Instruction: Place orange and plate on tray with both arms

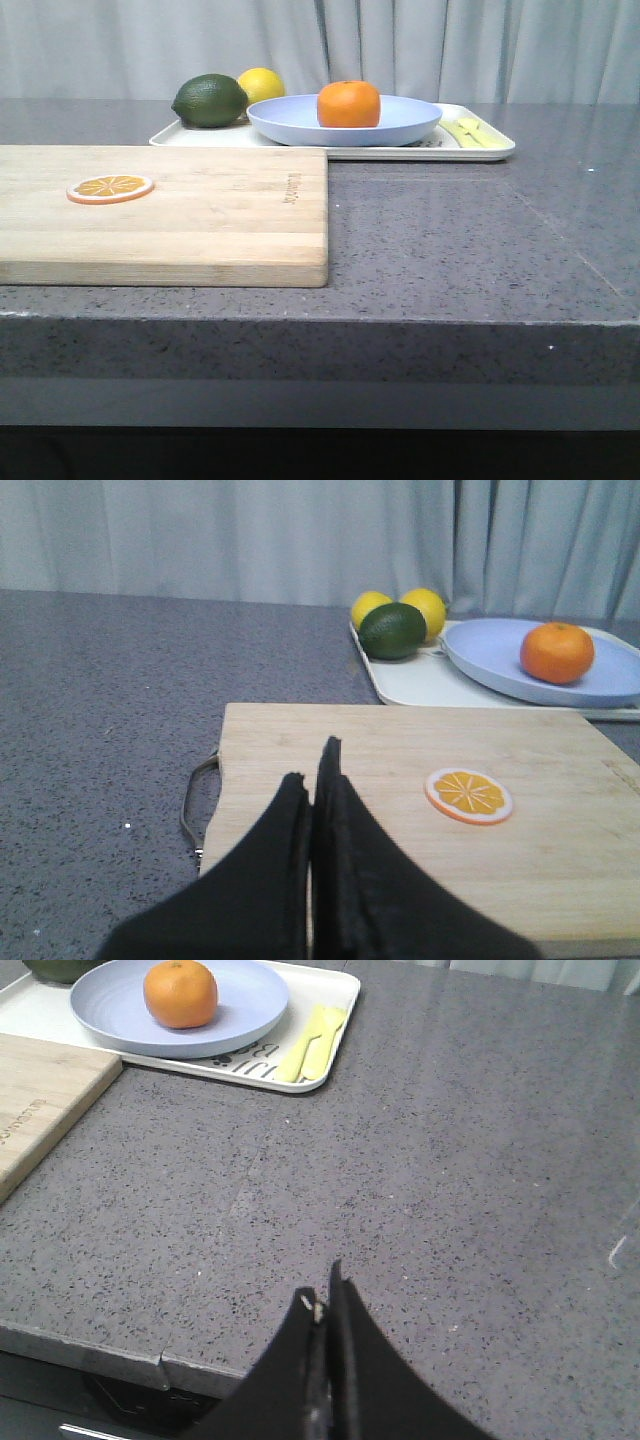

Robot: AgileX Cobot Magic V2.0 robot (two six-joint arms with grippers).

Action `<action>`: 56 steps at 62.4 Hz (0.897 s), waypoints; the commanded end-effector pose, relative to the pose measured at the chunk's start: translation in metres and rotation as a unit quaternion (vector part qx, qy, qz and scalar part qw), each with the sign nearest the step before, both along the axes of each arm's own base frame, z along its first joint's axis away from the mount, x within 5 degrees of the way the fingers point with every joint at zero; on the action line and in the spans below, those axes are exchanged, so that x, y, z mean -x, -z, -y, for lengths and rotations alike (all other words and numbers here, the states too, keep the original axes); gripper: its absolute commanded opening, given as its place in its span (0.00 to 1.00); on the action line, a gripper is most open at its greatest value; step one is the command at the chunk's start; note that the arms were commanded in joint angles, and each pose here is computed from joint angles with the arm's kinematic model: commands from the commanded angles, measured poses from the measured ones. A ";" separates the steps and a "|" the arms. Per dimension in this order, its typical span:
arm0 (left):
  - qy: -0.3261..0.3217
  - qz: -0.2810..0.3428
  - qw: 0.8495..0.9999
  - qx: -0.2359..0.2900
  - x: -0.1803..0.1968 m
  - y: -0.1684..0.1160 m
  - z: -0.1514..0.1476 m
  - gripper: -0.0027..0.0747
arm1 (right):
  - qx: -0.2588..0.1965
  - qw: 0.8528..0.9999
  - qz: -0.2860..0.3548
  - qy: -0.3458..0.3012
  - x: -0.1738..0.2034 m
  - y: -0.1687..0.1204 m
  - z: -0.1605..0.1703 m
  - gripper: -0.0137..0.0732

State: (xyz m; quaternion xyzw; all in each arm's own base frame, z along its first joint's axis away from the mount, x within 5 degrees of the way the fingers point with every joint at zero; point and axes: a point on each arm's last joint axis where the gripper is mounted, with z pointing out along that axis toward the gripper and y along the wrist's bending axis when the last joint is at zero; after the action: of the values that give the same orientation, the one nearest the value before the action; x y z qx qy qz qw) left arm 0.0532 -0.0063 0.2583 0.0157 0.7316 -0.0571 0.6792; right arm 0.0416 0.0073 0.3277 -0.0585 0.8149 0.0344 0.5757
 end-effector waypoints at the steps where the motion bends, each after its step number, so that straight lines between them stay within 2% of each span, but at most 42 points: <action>1: -0.015 0.074 0.997 0.034 -0.001 0.001 -0.002 0.01 | 0.001 0.999 0.041 0.005 -0.002 -0.013 0.001 0.02; 21: -0.023 0.093 0.995 0.036 -0.002 0.051 -0.003 0.01 | 0.001 0.999 0.040 0.005 -0.002 -0.013 0.001 0.02; 50: -0.021 0.079 0.996 0.035 -0.002 0.054 -0.003 0.01 | 0.001 0.999 0.040 0.005 -0.002 -0.013 0.001 0.02; 56: -0.021 0.081 0.996 0.015 -0.002 0.054 -0.003 0.01 | 0.001 0.999 0.040 0.005 -0.002 -0.013 0.001 0.02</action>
State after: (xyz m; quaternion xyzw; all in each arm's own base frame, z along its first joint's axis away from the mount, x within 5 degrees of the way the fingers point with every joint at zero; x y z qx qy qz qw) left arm 0.0563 -0.0041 0.2053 -0.0080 0.6993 -0.0576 0.7125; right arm 0.0415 0.0073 0.3275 -0.0586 0.8155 0.0344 0.5747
